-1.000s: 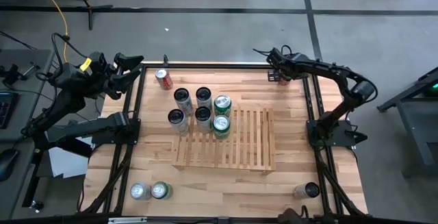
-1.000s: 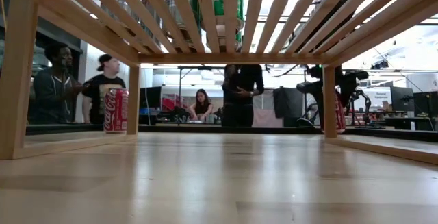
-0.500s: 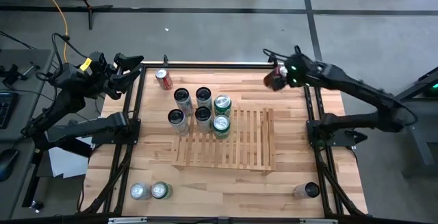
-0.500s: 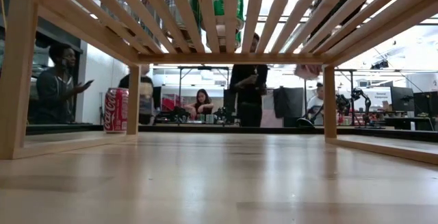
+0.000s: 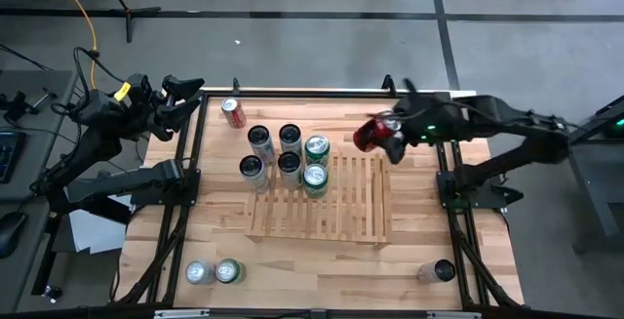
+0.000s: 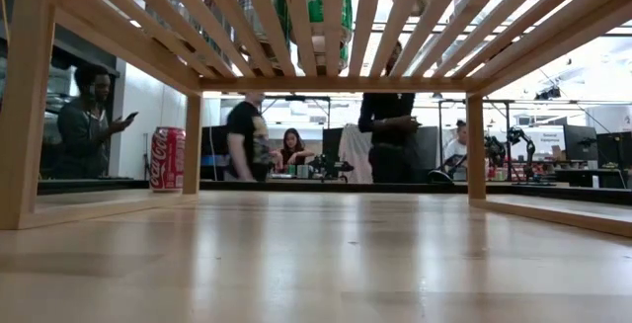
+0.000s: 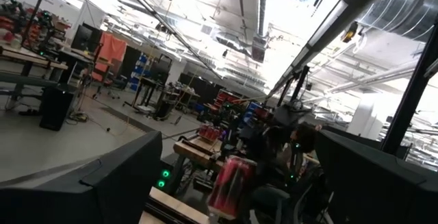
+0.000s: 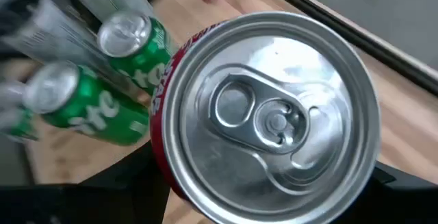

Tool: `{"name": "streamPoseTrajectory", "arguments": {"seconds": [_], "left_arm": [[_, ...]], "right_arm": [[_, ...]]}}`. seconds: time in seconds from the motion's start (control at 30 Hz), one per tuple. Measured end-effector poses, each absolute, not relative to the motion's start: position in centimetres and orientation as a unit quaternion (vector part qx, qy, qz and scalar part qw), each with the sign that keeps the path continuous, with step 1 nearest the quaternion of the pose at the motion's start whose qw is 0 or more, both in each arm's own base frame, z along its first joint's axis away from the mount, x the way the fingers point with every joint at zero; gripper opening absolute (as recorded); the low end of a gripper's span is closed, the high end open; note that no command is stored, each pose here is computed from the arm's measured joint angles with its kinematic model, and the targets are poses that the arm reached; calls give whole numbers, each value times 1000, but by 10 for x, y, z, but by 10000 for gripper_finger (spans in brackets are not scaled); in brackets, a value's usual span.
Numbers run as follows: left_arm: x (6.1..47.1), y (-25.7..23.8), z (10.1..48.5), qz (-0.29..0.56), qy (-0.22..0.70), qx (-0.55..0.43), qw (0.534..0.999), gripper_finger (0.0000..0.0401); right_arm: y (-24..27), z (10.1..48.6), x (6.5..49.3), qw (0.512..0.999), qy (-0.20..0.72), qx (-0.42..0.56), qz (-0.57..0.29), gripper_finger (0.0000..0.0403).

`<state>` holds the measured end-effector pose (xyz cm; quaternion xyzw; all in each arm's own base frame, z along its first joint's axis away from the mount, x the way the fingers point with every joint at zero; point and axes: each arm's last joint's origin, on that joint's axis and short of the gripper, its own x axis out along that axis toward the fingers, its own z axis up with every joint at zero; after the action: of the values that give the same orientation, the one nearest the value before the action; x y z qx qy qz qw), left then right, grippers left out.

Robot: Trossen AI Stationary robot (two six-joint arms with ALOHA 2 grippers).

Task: Place canned beverage on shelf
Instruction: Put the right red soda can on the shelf

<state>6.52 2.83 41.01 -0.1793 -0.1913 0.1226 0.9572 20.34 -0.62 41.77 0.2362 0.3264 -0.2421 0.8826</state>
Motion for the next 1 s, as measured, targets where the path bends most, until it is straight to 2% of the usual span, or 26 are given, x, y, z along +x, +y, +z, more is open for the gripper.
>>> {"name": "streamPoseTrajectory", "arguments": {"seconds": [0.17, 0.47, 0.7, 1.0], "left_arm": [[65, 28, 410, 123, -191, -179, 957, 374], [65, 28, 410, 123, -191, -179, 957, 374], [65, 28, 410, 123, -191, -179, 957, 374], [65, 28, 410, 123, -191, -179, 957, 374]], "right_arm": [[-1, 422, 243, 847, 431, 177, -255, 274], [6, 407, 302, 831, 499, 129, -210, 274], [8, 388, 316, 809, 535, 119, -211, 274], [8, 385, 320, 812, 530, 121, -213, 274]]}}
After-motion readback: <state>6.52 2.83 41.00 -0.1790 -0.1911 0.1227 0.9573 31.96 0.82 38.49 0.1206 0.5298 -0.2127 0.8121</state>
